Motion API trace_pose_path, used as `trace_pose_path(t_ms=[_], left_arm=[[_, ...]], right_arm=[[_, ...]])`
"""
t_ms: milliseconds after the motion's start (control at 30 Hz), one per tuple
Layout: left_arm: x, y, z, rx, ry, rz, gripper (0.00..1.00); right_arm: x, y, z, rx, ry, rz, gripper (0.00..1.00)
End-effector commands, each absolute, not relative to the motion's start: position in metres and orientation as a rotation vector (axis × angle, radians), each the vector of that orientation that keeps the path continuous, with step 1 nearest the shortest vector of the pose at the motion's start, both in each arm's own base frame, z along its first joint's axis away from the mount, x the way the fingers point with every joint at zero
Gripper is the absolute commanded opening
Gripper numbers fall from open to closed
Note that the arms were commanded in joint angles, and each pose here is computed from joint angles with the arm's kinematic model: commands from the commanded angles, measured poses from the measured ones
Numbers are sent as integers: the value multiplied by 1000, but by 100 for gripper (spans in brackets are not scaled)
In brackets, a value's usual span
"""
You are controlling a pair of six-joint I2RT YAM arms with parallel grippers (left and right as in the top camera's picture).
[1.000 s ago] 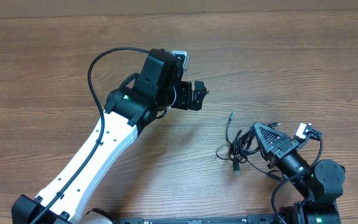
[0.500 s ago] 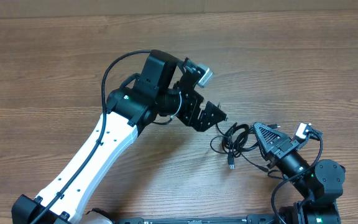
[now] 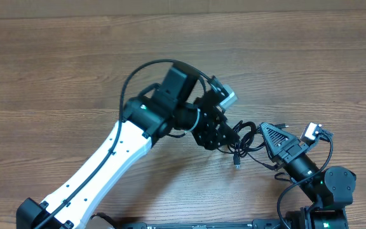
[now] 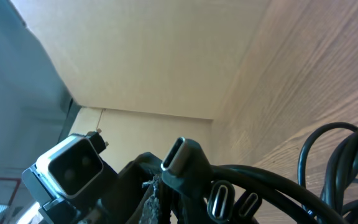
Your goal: Untangle cables
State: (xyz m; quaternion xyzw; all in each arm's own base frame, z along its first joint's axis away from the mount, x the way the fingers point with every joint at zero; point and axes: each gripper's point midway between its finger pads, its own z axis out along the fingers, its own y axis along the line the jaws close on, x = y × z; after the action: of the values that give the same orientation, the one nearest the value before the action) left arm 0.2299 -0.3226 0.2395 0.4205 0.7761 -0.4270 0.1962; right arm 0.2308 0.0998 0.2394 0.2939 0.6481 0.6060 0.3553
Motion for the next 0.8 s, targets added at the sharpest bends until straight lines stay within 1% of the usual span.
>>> trace_pose_path(t_ms=[0,233,333,367,467,733,767], left_arm=[[224,-333,239,1307,2078,-1161,70],[224,-332,231,1311,2114,-1101,70],[223,-331,227,1312,2123,-1102,66],[222,-331,226,1315,2123,-1101,62],[222,-330,221,1316,2136,-1103,56],[210,-343,214,1376,2113,-1188,53],[208,-346,214,1390,2104,-1202,55]], right_arm=[[227,101,257,705,1643,1580,4],[226,103,260,689,1640,1592,4],[223,105,265,673,1631,1626,4],[223,106,266,675,1628,1637,4],[221,108,269,663,1627,1656,4],[217,111,278,626,1608,1696,4],[217,111,279,624,1607,1697,4]])
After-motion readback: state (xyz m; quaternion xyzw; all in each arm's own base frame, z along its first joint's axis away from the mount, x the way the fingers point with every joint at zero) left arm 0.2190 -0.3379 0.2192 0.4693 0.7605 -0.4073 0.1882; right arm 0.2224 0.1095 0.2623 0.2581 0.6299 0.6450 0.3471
